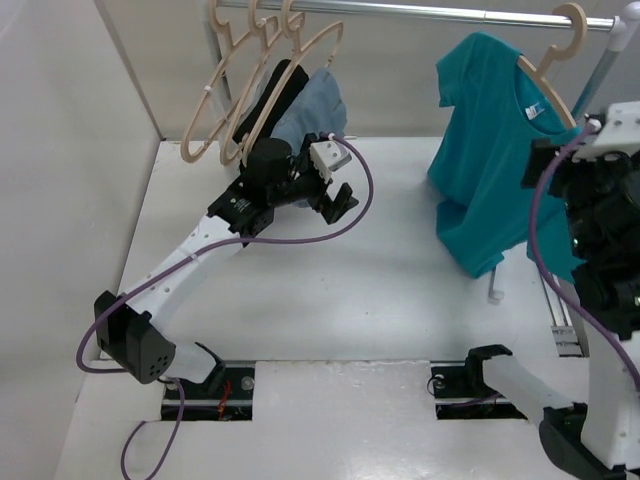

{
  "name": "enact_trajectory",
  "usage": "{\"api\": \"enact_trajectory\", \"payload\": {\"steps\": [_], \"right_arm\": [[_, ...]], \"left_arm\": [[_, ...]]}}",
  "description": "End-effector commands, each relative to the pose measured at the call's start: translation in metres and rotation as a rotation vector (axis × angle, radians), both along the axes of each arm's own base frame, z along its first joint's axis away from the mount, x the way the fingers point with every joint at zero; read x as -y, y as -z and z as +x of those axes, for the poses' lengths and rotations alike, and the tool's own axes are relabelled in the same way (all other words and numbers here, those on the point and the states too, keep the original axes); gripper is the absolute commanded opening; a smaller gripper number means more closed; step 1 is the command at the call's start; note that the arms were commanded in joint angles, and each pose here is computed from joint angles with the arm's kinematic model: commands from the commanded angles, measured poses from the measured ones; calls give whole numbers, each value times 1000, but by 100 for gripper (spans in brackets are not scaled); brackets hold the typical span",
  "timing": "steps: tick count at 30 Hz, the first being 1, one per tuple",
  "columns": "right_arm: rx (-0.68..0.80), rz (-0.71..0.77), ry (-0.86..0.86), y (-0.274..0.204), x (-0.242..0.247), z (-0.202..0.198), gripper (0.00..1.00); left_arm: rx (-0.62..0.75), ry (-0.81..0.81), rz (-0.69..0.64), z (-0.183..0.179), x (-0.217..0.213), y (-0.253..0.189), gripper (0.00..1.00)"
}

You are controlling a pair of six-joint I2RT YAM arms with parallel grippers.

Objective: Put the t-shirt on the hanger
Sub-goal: Hang the hanger with tshirt onto the clothesline

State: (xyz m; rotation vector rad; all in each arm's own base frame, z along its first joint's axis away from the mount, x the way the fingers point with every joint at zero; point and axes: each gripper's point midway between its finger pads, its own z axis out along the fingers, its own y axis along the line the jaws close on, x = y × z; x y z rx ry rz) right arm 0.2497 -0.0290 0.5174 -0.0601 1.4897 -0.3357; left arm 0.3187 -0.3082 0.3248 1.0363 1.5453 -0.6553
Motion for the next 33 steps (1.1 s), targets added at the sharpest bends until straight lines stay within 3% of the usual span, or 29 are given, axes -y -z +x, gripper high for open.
{"api": "enact_trajectory", "payload": {"steps": [1,4,5,6,9,11,12,13,16,19,25,28,33], "right_arm": [[72,-50,-13,-15,3,-35,100],[-12,-165,-205,27,-30,-21,100],[-71,-179,-378,51,-60,-16,100],[-186,-174,-479,99,-78,-4,100],[-354,-63,-754,182,-131,2,100],[-515,111,-728,263,-139,4,100],[-492,137,-693,273,-137,12,100],[-560,176,-661,312,-136,8,100],[-569,299,-510,336,-122,8,100],[-542,313,-502,338,-123,9,100],[-635,349,-497,383,-127,6,100],[-666,417,-483,391,-131,5,100],[-701,406,-499,402,-134,0,100]], "left_arm": [[10,-31,-13,0,-4,0,100],[-28,-84,2,3,-10,18,100],[-38,-109,19,5,-14,27,100],[-50,-122,33,6,-16,36,100],[-79,-204,56,8,-30,62,100],[-91,-271,62,7,-43,78,100],[-73,-337,54,14,-52,79,100],[-78,-365,50,15,-56,84,100],[-73,-427,72,12,-72,101,100],[-78,-459,69,10,-82,117,100],[-90,-472,68,0,-94,148,100],[-88,-520,105,-4,-109,172,100],[-51,-575,86,-5,-122,187,100]]}}
